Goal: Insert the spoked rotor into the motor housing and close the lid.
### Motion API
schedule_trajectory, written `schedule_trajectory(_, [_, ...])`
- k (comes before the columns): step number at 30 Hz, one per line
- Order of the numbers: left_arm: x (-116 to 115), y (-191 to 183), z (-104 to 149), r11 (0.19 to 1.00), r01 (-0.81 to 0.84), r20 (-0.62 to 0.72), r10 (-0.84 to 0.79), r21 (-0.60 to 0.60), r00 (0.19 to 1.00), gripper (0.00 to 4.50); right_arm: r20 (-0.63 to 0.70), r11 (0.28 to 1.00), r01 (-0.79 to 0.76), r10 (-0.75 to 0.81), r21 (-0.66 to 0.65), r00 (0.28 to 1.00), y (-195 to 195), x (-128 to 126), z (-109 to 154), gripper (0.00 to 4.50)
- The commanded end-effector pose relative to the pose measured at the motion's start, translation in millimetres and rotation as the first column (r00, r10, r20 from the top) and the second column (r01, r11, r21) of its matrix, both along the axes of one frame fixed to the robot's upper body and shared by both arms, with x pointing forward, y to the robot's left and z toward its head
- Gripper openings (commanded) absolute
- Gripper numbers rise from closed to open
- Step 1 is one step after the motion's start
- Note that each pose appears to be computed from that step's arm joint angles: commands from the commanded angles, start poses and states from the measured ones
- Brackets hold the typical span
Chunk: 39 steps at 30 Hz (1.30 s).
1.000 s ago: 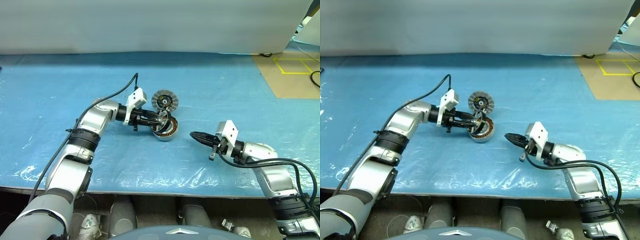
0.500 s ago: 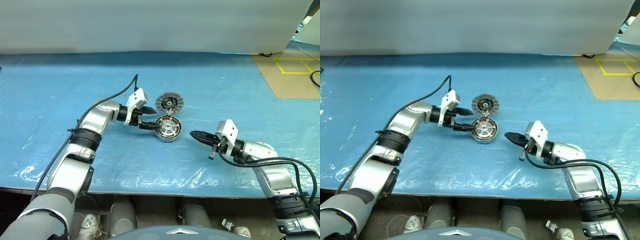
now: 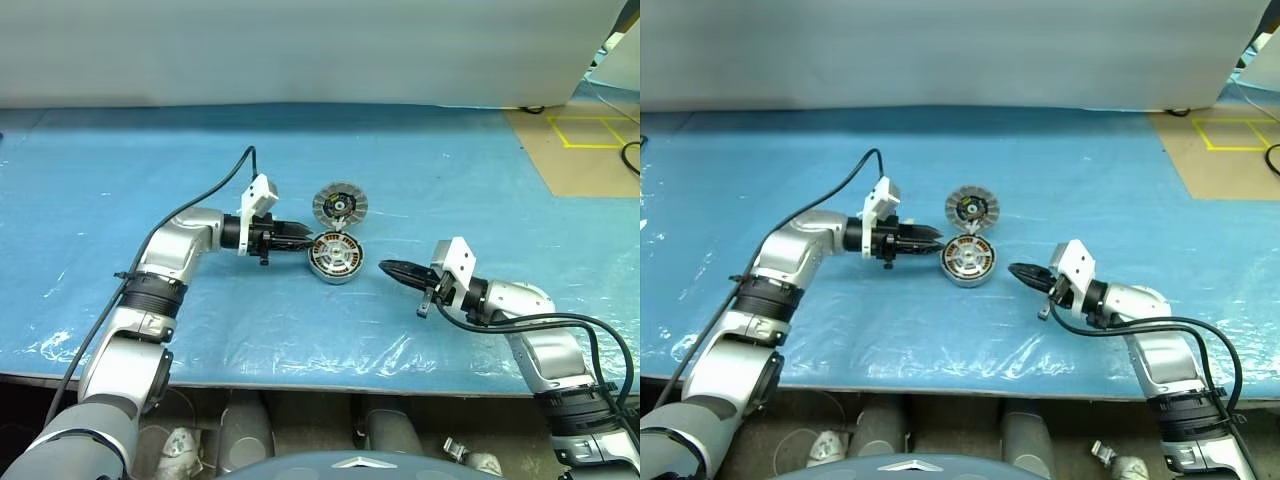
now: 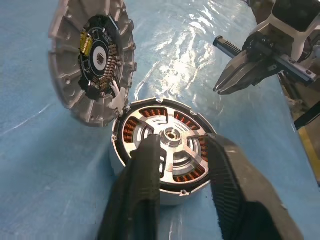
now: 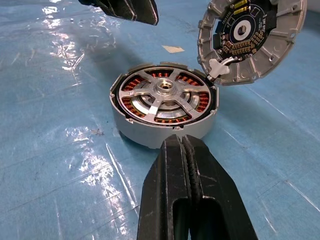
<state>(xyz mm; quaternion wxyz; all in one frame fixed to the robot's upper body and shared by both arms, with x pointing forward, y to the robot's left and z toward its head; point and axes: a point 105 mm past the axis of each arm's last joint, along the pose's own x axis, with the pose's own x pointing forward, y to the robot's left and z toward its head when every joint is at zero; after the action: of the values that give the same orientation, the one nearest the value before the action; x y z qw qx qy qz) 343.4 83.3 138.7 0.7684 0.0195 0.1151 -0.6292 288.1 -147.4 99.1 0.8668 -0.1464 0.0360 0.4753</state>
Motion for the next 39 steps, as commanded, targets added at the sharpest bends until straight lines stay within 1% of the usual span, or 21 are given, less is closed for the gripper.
schedule_trajectory(1, [-2.1, -6.3, 10.9, 0.999, -0.007, 0.056, 0.009, -0.039, 0.998, 0.24, 0.062, 1.000, -0.011, 0.011, 0.009, 0.998, 1.6, 1.2, 15.3, 0.00])
schedule_trajectory(2, [-0.6, -11.2, 9.4, 0.999, -0.019, 0.071, 0.021, -0.041, 0.997, 0.02, 0.061, 1.000, -0.013, 0.012, 0.010, 0.998, 1.9, 1.1, 15.4, 0.00])
schedule_trajectory(6, [-0.8, -31.8, 3.8, 0.998, -0.019, 0.100, 0.024, -0.052, 0.995, 0.02, 0.061, 1.000, -0.014, 0.013, 0.013, 0.998, 2.8, 0.8, 16.3, 0.00])
schedule_trajectory(11, [1.9, -51.2, -13.0, 1.000, -0.025, 0.129, 0.026, -0.007, 0.991, 0.02, 0.061, 1.000, -0.008, 0.007, 0.015, 0.998, 2.6, -1.1, 16.8, 0.00])
schedule_trajectory(16, [12.8, -55.6, -29.3, 0.994, -0.091, 0.172, 0.080, 0.056, 0.982, 0.02, 0.061, 1.000, 0.000, -0.001, 0.013, 0.998, 1.6, -2.8, 17.3, 0.00])
schedule_trajectory(20, [13.1, -53.1, -49.3, 0.985, -0.109, 0.166, 0.087, 0.132, 0.982, 0.02, 0.061, 1.000, 0.004, -0.005, 0.013, 0.998, 1.4, -3.1, 18.1, 0.00])
schedule_trajectory(22, [10.0, -54.1, -51.0, 0.988, -0.100, 0.151, 0.081, 0.117, 0.985, 0.02, 0.061, 1.000, 0.003, -0.004, 0.013, 0.998, 1.7, -3.3, 18.7, 0.00])
schedule_trajectory(27, [3.2, -57.7, -46.4, 0.995, -0.066, 0.132, 0.056, 0.074, 0.990, 0.02, 0.058, 1.000, -0.004, 0.003, 0.012, 0.998, 2.7, -3.0, 19.5, 0.00])
schedule_trajectory(32, [-4.1, -60.6, -22.0, 0.999, 0.004, 0.146, 0.003, -0.052, 0.989, 0.02, 0.056, 1.000, -0.010, 0.009, 0.014, 0.998, 4.5, -2.3, 19.5, 0.00])
schedule_trajectory(36, [-7.1, -53.8, -0.8, 0.987, 0.036, 0.152, -0.012, -0.157, 0.988, 0.02, 0.056, 1.000, -0.013, 0.012, 0.015, 0.998, 5.2, -2.7, 19.0, 0.00])
schedule_trajectory(37, [-8.2, -51.3, 3.5, 0.984, 0.044, 0.151, -0.018, -0.174, 0.988, 0.02, 0.056, 1.000, -0.014, 0.013, 0.015, 0.998, 5.4, -3.0, 19.0, 0.00])
schedule_trajectory(39, [-5.5, -43.5, 7.2, 0.986, 0.032, 0.157, -0.006, -0.164, 0.988, 0.02, 0.055, 1.000, -0.017, 0.016, 0.017, 0.998, 6.1, -3.8, 19.4, 0.00])
